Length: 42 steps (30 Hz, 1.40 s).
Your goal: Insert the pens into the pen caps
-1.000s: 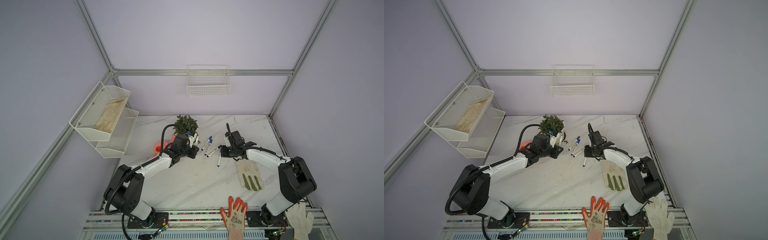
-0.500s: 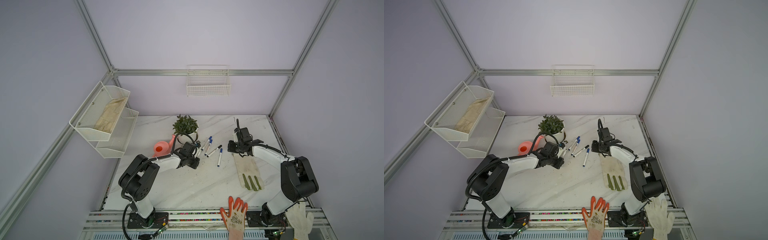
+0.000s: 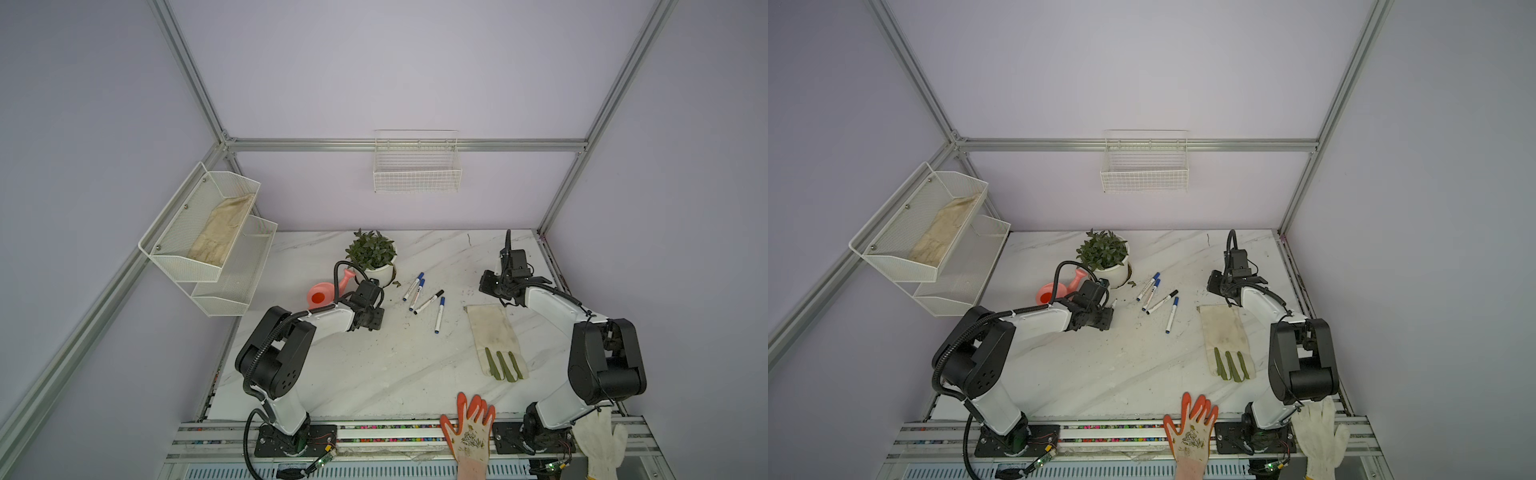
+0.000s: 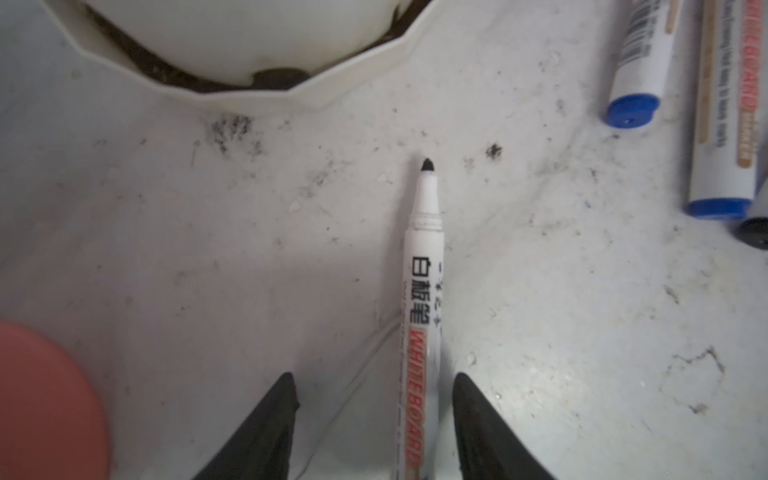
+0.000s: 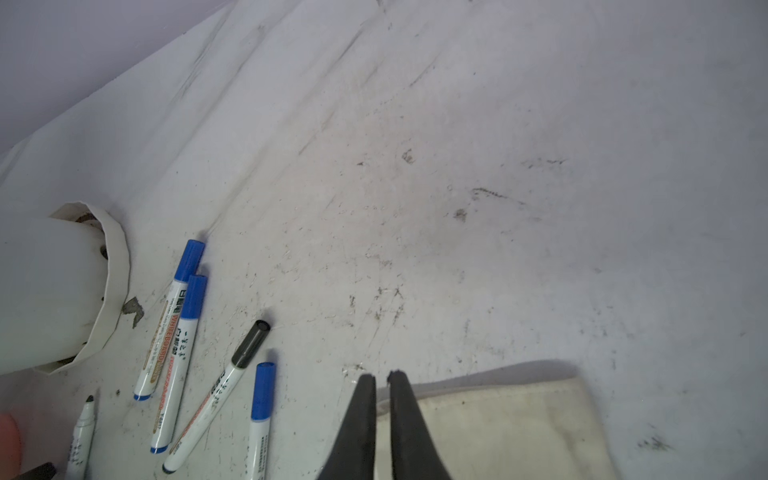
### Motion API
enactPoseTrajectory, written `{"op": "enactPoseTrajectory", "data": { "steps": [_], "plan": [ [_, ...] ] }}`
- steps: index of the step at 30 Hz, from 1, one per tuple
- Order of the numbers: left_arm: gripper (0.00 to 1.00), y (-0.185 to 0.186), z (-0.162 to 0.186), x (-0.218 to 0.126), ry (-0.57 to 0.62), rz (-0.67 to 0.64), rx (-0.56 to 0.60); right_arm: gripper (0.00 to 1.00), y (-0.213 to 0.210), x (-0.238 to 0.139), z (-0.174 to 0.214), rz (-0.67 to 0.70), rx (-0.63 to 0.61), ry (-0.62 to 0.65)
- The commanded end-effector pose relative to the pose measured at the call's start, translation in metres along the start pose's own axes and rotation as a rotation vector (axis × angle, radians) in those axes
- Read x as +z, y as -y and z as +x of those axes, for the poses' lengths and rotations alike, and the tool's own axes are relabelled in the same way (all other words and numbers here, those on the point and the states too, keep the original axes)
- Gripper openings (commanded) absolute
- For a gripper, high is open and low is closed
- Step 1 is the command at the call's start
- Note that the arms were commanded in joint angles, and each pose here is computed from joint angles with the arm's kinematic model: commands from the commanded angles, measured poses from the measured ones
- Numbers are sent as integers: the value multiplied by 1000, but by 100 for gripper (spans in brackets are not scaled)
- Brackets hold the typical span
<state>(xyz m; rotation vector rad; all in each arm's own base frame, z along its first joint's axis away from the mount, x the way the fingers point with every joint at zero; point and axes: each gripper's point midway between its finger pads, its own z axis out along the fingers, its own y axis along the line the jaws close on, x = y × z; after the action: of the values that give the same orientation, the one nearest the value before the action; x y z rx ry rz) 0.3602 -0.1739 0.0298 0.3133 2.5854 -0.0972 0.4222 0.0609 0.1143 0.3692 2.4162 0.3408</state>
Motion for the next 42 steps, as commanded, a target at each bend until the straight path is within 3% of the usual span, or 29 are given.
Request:
{"op": "enactPoseTrajectory", "data": {
  "steps": [1,6,10,12,17,18,19,20,23,26,28,32,33,42],
  "plan": [
    [64,3,-16,-20,74,27,-30,16,20,-15,-23,66,46,130],
    [70,7,-51,-68,330,97,-45,26,54,-56,-54,203,109,449],
    [100,-10,-67,-114,529,60,-95,45,69,-104,-71,239,51,796],
    [100,-36,-66,-127,584,-49,-185,59,75,-106,-66,271,-6,854],
    [100,-93,-56,-154,645,-350,-291,65,83,-86,-58,285,-51,904],
    [100,-104,-54,-160,652,-407,-310,76,81,-85,-56,268,-69,933],
    [100,-112,-52,-165,659,-448,-318,95,81,-79,-52,266,-107,936],
    [100,-119,-52,-170,669,-476,-325,97,79,-74,-52,263,-136,937],
    [100,-134,-56,-182,714,-518,-304,97,75,-55,-57,263,-152,866],
    [100,-151,-57,-195,754,-595,-285,97,46,-41,-54,142,-309,816],
    [100,-165,-56,-196,751,-620,-311,97,36,-31,-54,91,-346,788],
    [100,-184,-58,-183,704,-653,-318,97,31,-4,-49,43,-349,750],
    [100,-189,-59,-179,697,-668,-318,97,31,-6,-48,28,-338,801],
    [100,-217,-46,-140,602,-778,-401,97,40,0,-47,51,-318,754]
  ]
}}
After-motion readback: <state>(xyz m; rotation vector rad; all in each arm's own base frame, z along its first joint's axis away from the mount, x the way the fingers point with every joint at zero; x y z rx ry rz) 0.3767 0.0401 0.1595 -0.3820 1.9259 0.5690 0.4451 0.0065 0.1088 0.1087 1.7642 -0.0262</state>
